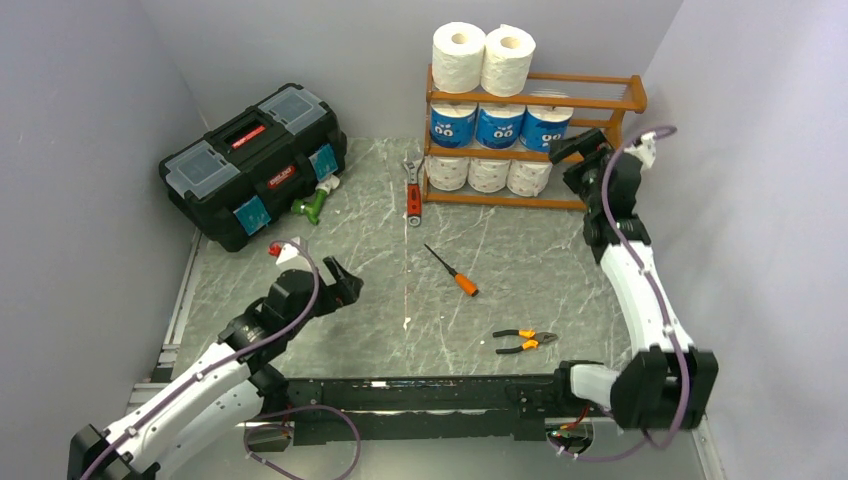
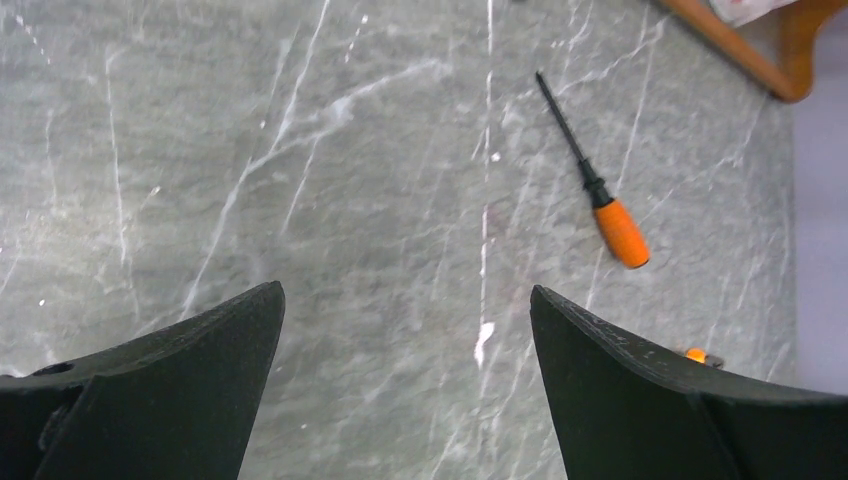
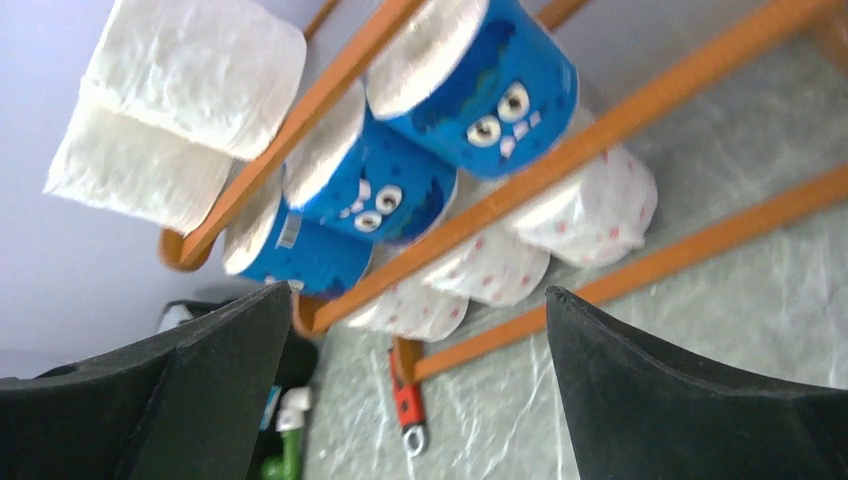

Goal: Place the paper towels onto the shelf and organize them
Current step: Reset both arms

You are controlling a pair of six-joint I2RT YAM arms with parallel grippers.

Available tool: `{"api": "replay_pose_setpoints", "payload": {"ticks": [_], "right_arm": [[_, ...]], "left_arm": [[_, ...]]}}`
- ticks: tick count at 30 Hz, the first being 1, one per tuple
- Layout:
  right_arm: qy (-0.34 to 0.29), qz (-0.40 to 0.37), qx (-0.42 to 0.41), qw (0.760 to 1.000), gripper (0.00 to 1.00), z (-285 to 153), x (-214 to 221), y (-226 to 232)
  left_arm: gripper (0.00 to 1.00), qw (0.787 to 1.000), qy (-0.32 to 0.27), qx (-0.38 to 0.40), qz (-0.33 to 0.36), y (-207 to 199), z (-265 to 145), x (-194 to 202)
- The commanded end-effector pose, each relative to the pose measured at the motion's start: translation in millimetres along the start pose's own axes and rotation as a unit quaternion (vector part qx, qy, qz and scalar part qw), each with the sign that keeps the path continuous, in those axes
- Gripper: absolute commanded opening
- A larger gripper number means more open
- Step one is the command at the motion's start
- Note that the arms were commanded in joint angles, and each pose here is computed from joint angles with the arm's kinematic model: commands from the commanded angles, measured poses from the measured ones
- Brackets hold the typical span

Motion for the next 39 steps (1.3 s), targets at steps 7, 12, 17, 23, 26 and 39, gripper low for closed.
{"api": "replay_pose_setpoints", "payload": {"ticks": [7,12,17,23,26,39], "right_arm": [[-0.067,-0.005,0.018,0.998,1.00,-78.0,18.6,-23.4],[-0.052,-0.101,0.025,0.993,1.00,-73.7,32.8,-35.4],[-0.056,-0.200,-0.034,0.978,1.00,-67.3,52.4,-54.3],[-0.084,-0.270,0.070,0.957,1.00,-57.2,64.5,-107.1],[-0.089,-0.306,0.061,0.946,1.00,-56.8,80.8,-129.8],[-0.131,-0.356,0.029,0.925,1.00,-49.2,118.8,-181.3]], "left_arm": [[0.99,0.988,-0.096,-0.113,0.045,-4.5,11.4,-47.5],[0.99,0.980,-0.157,-0.091,0.086,-5.1,15.0,-56.8],[0.99,0.912,-0.269,-0.004,0.310,-17.6,8.4,-83.5],[0.99,0.881,-0.268,-0.062,0.384,4.2,22.3,-108.5],[1.00,0.884,-0.269,-0.086,0.373,23.3,29.3,-109.2],[0.99,0.877,-0.296,-0.120,0.359,100.8,42.3,-122.9]]}}
Point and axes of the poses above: each gripper's point midway between its finger pads, its own z axis out along the fingers, its own y axis along the line the jaws close on, x = y × z, the point moved 7 cm from there along -z, back along the fingers, and after that the axes turned 5 degrees about z, right-handed, at the moved point
